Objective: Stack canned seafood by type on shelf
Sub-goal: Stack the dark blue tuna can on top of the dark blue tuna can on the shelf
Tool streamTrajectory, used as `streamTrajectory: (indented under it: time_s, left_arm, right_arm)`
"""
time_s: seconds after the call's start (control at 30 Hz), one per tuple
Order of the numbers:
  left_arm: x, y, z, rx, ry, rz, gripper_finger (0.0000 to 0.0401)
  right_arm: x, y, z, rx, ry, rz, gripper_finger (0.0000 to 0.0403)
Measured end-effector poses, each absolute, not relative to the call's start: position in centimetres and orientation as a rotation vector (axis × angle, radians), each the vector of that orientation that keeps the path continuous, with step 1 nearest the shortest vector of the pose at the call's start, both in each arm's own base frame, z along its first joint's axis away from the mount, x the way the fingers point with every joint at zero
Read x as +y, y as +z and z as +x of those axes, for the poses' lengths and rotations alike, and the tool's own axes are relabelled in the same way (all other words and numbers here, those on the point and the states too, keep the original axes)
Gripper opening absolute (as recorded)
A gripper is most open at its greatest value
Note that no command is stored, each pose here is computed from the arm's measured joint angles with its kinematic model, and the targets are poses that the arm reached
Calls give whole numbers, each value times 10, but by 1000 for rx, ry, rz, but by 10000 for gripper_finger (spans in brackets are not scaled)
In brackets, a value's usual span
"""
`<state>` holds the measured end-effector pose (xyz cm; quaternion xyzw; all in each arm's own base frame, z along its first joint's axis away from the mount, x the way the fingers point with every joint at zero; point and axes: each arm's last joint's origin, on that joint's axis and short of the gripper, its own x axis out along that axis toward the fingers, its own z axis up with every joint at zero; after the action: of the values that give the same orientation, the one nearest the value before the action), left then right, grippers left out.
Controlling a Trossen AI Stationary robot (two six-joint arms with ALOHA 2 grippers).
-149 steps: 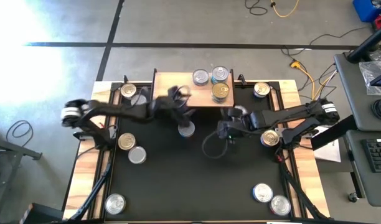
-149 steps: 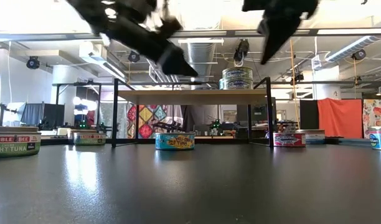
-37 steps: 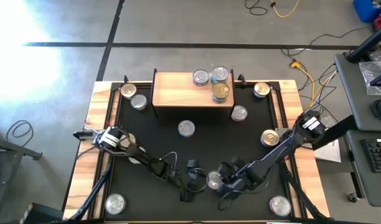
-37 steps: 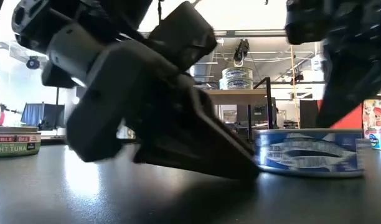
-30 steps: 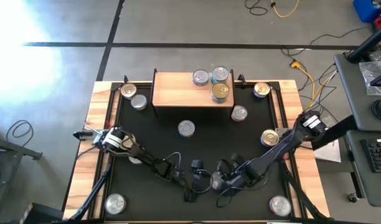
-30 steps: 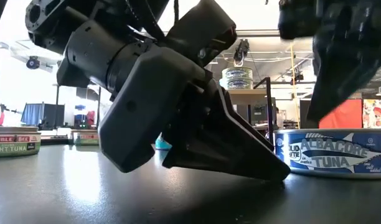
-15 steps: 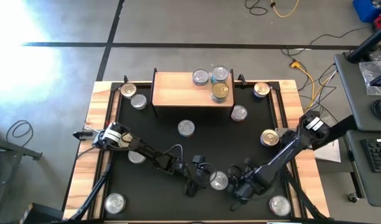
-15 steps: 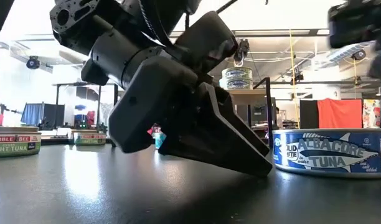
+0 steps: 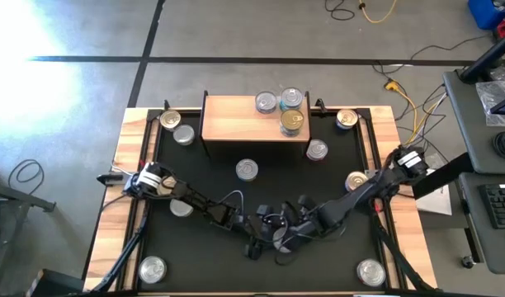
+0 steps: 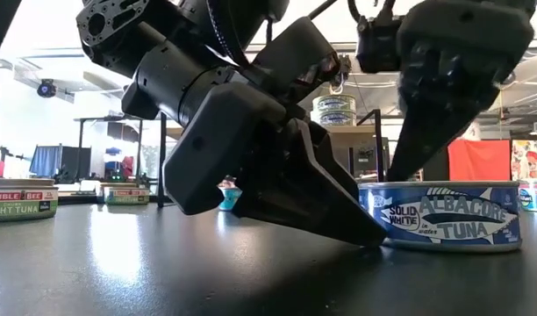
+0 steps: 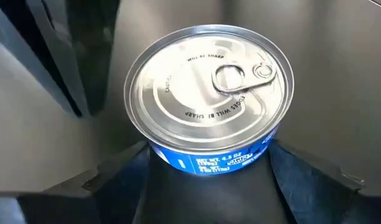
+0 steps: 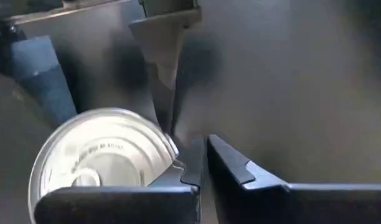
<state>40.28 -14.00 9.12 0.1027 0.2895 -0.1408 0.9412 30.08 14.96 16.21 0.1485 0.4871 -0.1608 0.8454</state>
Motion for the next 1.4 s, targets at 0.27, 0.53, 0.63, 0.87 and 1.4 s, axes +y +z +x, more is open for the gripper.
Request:
streamTrajectory:
  time_s: [0.27, 0.53, 0.63, 0.87, 1.4]
  left_arm:
    - [-144, 90, 400, 615, -279, 151, 325]
    - [-133, 88, 404, 632, -314, 93, 343]
    - [-136, 87, 404, 621, -331, 121, 344]
    - [-144, 78, 410, 613, -335, 95, 344]
    - [-152, 82, 416, 534, -291, 3, 343]
  right_arm:
    - [178, 177, 265, 1153, -358, 386, 13]
    - [196, 153, 255, 1176, -403, 425, 13]
    - [193, 149, 269, 1124, -359, 411, 13]
    - [179, 144, 286, 1112, -324, 393, 13]
    - [178, 152, 295, 1051, -329, 367, 13]
